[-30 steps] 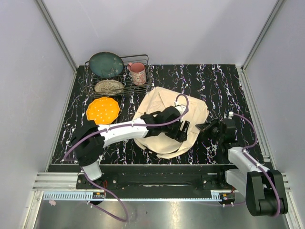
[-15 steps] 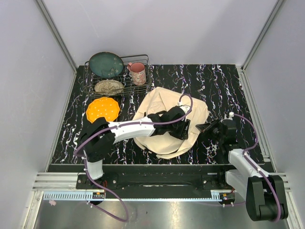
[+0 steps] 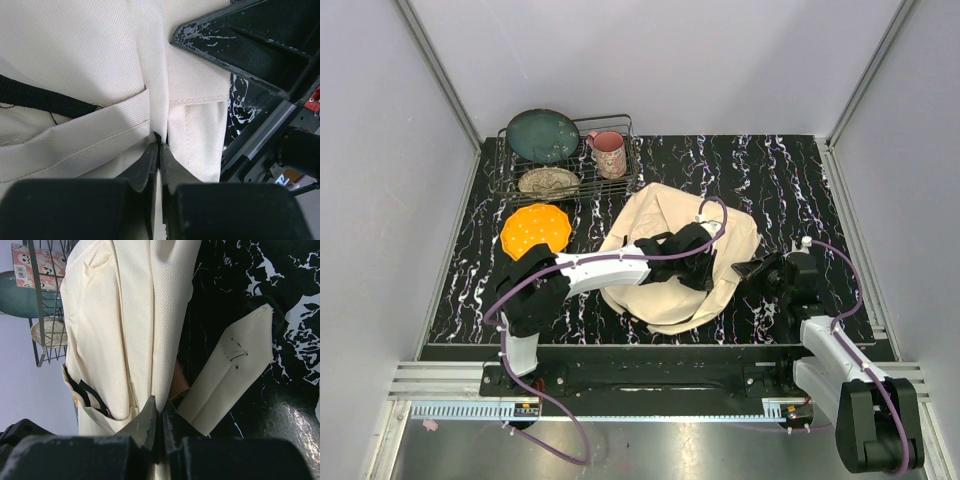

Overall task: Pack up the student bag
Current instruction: Zip the student bag at the center of the board.

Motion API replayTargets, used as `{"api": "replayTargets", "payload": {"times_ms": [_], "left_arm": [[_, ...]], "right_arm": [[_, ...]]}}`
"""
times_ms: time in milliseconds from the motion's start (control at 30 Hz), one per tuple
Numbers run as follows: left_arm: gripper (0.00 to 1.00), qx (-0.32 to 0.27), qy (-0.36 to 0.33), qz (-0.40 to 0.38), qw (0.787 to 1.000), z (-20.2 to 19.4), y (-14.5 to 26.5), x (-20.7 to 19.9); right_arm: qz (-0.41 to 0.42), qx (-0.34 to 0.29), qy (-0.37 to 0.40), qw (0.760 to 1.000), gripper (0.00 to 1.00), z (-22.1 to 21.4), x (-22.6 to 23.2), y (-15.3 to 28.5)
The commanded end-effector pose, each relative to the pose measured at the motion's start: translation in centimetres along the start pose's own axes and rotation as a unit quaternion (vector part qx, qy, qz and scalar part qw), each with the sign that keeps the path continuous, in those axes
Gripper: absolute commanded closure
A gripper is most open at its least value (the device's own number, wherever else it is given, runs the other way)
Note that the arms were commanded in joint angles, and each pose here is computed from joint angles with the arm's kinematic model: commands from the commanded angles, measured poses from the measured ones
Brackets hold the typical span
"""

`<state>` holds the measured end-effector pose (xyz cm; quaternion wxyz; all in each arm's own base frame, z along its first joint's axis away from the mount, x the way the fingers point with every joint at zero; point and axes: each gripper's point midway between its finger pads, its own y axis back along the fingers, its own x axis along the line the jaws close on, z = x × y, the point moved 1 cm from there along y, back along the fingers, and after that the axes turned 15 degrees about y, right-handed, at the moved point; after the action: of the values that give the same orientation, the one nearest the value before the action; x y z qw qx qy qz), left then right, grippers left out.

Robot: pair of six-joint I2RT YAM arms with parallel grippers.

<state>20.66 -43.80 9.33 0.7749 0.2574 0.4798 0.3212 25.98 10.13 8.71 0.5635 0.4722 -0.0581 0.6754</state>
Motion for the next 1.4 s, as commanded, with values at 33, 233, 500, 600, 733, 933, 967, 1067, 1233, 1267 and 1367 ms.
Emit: {"api": "replayTargets", "payload": {"times_ms": [33,233,500,600,733,933,967,1067,1233,1267,1367], "left_arm": [[1.00,-0.011,-0.005,-0.041,0.999,1.3,0.1,-2.5],[1.00,-0.013,-0.020,-0.032,0.999,1.0,0.9,-1.8],[1.00,-0.034,-0.036,0.004,0.999,0.0,3.9,0.9],[1.00,-0.043,-0.036,-0.003,0.998,-0.3,5.3,1.1],[1.00,-0.055,-0.035,-0.016,0.998,-0.4,7.0,0.8],[1.00,-0.055,-0.035,-0.019,0.998,-1.1,8.2,1.3],[1.00,-0.055,-0.035,-0.017,0.998,-1.2,8.4,1.4],[1.00,-0.054,-0.034,-0.006,0.998,-1.7,8.9,2.3],[1.00,-0.058,-0.038,0.021,0.997,-3.0,10.4,4.6],[1.00,-0.072,-0.041,0.032,0.996,-2.6,10.5,5.0],[1.00,-0.082,-0.050,0.029,0.995,-1.7,10.7,4.4]], "right_arm": [[0.020,-0.004,0.012,1.000,0.92,0.3,0.9,0.2],[-0.009,-0.018,0.002,1.000,0.92,0.8,0.0,-0.2],[-0.077,-0.038,-0.020,0.996,0.98,3.0,-1.6,-2.1],[-0.086,-0.041,-0.045,0.994,0.99,3.4,-2.1,-3.3],[-0.079,-0.058,-0.078,0.992,1.00,4.2,-2.3,-4.8],[-0.084,-0.088,-0.120,0.985,1.00,5.1,-3.3,-6.0],[-0.083,-0.092,-0.121,0.985,1.00,5.2,-3.4,-6.0],[-0.073,-0.103,-0.127,0.984,1.00,6.1,-3.2,-6.3],[-0.047,-0.092,-0.125,0.987,0.95,7.0,-3.2,-6.8],[-0.033,-0.088,-0.115,0.989,0.91,7.4,-2.5,-7.0],[0.000,-0.048,-0.087,0.995,0.69,6.7,-0.9,-7.0]]}}
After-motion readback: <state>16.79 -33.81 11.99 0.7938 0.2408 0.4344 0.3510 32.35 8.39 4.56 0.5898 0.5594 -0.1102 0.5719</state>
